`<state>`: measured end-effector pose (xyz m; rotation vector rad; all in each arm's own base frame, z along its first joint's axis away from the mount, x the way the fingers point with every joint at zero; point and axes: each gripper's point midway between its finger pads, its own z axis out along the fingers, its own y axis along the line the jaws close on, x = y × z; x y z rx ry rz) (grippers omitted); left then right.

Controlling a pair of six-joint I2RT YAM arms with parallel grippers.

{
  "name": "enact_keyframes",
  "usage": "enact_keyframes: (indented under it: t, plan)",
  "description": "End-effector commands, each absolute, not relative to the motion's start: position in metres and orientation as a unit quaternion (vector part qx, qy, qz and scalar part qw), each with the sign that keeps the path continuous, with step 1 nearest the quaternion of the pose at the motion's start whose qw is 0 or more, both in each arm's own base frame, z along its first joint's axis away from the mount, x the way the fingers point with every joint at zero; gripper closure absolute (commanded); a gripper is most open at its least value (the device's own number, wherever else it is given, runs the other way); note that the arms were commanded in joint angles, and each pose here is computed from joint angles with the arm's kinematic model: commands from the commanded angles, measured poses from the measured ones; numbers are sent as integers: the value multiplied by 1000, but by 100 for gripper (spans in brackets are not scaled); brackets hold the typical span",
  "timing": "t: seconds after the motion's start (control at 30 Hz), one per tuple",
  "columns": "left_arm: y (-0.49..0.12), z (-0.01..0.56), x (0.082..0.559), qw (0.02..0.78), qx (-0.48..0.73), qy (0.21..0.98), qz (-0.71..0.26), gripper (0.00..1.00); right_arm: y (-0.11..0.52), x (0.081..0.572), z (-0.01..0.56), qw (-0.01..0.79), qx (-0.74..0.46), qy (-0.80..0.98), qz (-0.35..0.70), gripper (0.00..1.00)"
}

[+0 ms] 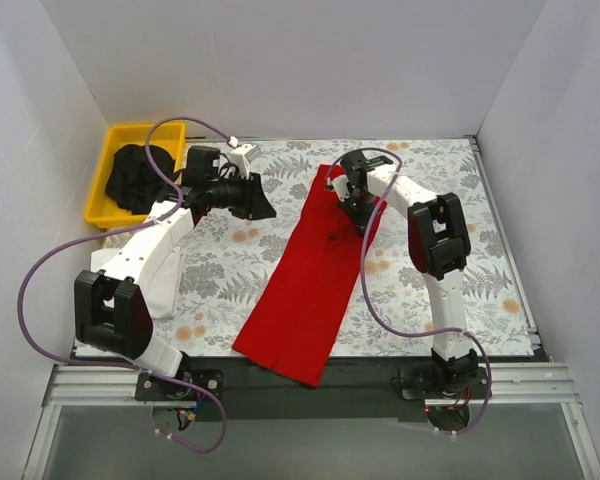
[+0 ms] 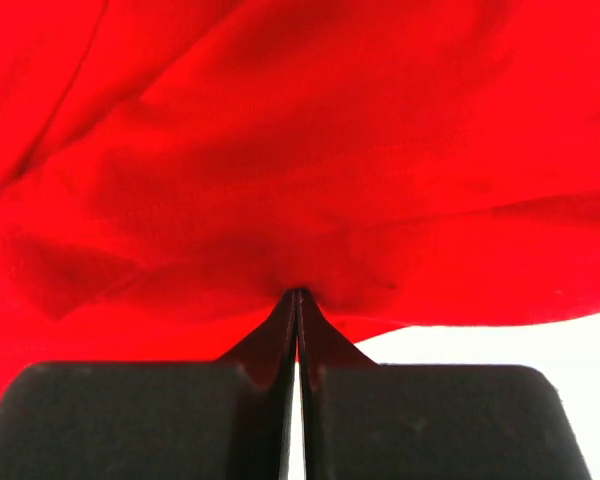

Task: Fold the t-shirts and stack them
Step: Fold the tshirt

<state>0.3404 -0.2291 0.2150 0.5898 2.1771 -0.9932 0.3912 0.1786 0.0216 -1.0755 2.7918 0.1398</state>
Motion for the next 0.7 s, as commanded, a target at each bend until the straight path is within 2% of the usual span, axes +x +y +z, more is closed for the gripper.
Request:
enact_keyframes:
  t: [0.0, 0.1, 0.13, 0.17, 0.33, 0.4, 0.5, 0.63, 0.67]
  plan:
    - [-212, 228, 341, 345, 194, 831, -391, 73, 183, 420, 8, 91, -393, 915, -15, 99]
    - [-198, 222, 351, 348, 167, 840, -382, 72, 197, 442, -6, 103, -409, 906, -30, 99]
    - [-194, 216, 355, 342, 157, 845, -381, 72, 205, 471, 11, 145, -410, 899, -47, 99]
    - [-192, 212, 358, 340, 151, 847, -379, 72, 207, 482, -6, 147, -414, 897, -58, 99]
    - [-178, 178, 385, 312, 121, 868, -366, 73, 234, 545, 13, 261, -417, 867, -73, 99]
    - [-179, 171, 393, 307, 121, 870, -365, 73, 247, 570, 35, 322, -414, 848, -76, 98]
    - [-184, 162, 404, 293, 119, 871, -375, 73, 249, 589, 73, 379, -408, 826, -93, 90]
    - [-187, 169, 412, 309, 145, 861, -377, 68, 236, 590, 131, 418, -386, 816, -98, 83]
    - [-186, 177, 413, 324, 155, 855, -375, 67, 234, 586, 168, 444, -379, 807, -92, 78]
